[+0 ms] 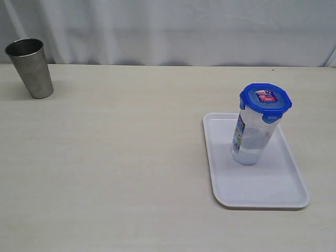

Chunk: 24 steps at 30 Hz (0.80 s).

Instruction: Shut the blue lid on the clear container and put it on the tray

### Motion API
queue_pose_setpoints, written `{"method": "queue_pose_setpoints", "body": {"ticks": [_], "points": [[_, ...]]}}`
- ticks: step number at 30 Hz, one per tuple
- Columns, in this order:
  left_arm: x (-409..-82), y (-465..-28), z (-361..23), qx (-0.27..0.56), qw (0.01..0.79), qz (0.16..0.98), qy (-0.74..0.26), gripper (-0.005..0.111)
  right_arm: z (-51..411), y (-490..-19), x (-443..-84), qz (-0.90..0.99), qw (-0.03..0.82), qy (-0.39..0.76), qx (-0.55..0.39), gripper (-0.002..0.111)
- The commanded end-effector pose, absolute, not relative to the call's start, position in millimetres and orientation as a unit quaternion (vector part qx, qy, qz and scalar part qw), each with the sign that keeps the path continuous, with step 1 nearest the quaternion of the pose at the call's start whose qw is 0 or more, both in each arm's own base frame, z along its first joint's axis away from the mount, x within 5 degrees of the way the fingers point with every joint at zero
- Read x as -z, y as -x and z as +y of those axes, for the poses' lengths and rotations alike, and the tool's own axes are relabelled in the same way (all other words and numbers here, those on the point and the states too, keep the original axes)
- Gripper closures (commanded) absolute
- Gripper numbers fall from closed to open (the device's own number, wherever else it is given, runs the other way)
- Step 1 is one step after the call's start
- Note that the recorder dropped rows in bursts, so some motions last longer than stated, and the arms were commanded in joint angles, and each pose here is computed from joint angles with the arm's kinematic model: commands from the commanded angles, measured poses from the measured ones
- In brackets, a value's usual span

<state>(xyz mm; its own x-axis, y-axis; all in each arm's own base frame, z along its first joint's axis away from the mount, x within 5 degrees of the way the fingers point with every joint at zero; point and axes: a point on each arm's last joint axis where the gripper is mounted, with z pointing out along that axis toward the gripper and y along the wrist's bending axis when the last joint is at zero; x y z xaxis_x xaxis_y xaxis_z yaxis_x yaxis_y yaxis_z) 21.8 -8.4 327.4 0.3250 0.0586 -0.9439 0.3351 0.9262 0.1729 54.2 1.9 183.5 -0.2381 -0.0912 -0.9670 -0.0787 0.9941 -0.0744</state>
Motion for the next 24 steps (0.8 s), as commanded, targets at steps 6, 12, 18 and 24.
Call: {"method": "queue_pose_setpoints", "body": {"ticks": [6, 12, 18, 24], "points": [[-283, -36, -8, 0.034, 0.783, 0.612, -0.106, 0.107, 2, -54, -185, 0.782, 0.621, 0.055, 0.007, 0.104], [-270, -41, -3, -0.003, 0.759, 0.648, -0.063, 0.107, 2, -54, -185, 0.782, 0.621, 0.055, 0.007, 0.104], [-266, -41, -2, -0.016, 0.743, 0.667, -0.054, 0.107, 2, -54, -185, 0.782, 0.621, 0.055, 0.007, 0.104], [-253, -45, -2, -0.021, 0.724, 0.687, -0.058, 0.107, 2, -54, -185, 0.782, 0.621, 0.055, 0.007, 0.104]]}}
